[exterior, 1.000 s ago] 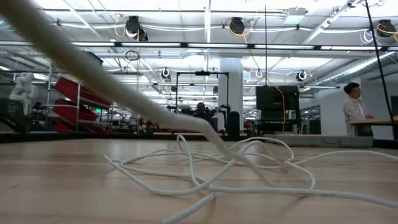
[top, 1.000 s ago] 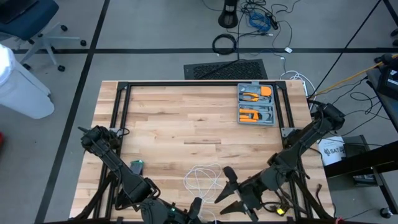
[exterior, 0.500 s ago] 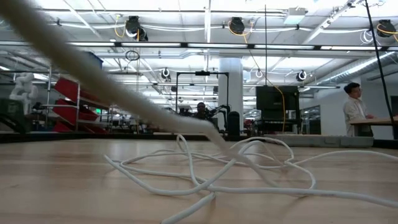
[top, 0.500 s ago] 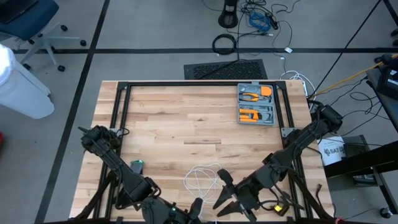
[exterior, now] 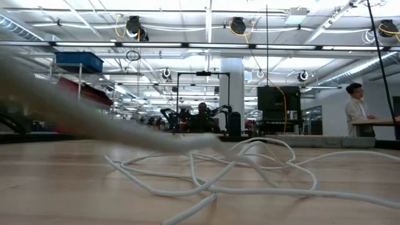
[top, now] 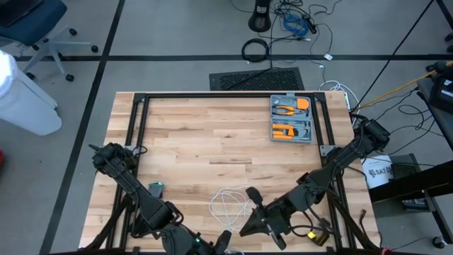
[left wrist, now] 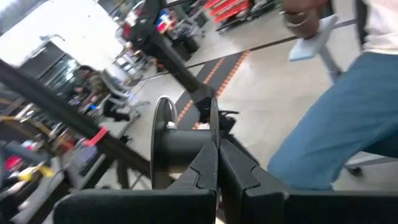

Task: Coil cords
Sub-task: Coil the white wire onto the spool

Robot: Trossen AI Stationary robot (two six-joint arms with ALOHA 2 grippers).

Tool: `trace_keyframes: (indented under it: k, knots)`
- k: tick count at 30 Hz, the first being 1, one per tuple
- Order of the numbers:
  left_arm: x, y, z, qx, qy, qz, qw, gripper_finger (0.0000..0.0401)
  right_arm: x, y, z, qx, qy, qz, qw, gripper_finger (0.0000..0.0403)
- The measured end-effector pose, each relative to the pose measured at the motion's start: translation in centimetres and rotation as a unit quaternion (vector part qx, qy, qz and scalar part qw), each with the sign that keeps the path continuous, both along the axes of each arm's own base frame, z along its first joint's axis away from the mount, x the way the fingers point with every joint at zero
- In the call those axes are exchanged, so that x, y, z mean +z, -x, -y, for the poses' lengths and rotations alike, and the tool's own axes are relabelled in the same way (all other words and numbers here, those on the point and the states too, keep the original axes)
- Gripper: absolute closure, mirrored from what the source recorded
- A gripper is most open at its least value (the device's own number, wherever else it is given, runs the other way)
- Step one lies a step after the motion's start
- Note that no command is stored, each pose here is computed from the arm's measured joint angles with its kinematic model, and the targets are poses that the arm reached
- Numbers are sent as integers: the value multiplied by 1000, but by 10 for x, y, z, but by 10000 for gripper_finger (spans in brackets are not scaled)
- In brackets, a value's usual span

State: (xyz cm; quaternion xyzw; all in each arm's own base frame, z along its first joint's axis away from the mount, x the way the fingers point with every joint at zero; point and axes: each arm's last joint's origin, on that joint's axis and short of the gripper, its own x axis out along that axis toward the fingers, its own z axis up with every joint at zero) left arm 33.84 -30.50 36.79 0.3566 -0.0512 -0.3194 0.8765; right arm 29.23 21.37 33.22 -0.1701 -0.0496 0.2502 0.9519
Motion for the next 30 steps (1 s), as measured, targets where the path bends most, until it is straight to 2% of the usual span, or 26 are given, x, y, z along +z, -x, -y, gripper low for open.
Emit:
trace_keyframes:
  k: [3, 7, 10, 16, 22, 26, 30]
  knots:
    - [-2, 3, 2, -26, -20, 0, 999, 400, -1, 0, 0, 3, -5, -11, 1000, 400]
    - [-7, 6, 5, -37, -65, 2, 997, 400, -8, 1, -1, 25, -22, -66, 997, 400]
    - [-9, 4, 2, -33, -72, -2, 997, 400, -14, 4, -3, 38, -12, -93, 995, 390]
    - [-7, -9, -16, -10, -84, 0, 996, 400, -19, 3, -1, 31, 6, -112, 993, 325]
    - [-8, -17, -26, -20, -83, -4, 996, 400, -19, -5, 10, 4, 17, -103, 994, 260]
    - [-10, -21, -33, -12, -87, -17, 996, 400, -25, -14, 11, 43, 29, -95, 994, 254]
    - [-11, -22, -33, -11, -88, -19, 996, 400, -36, -25, 11, 82, 31, -89, 992, 268]
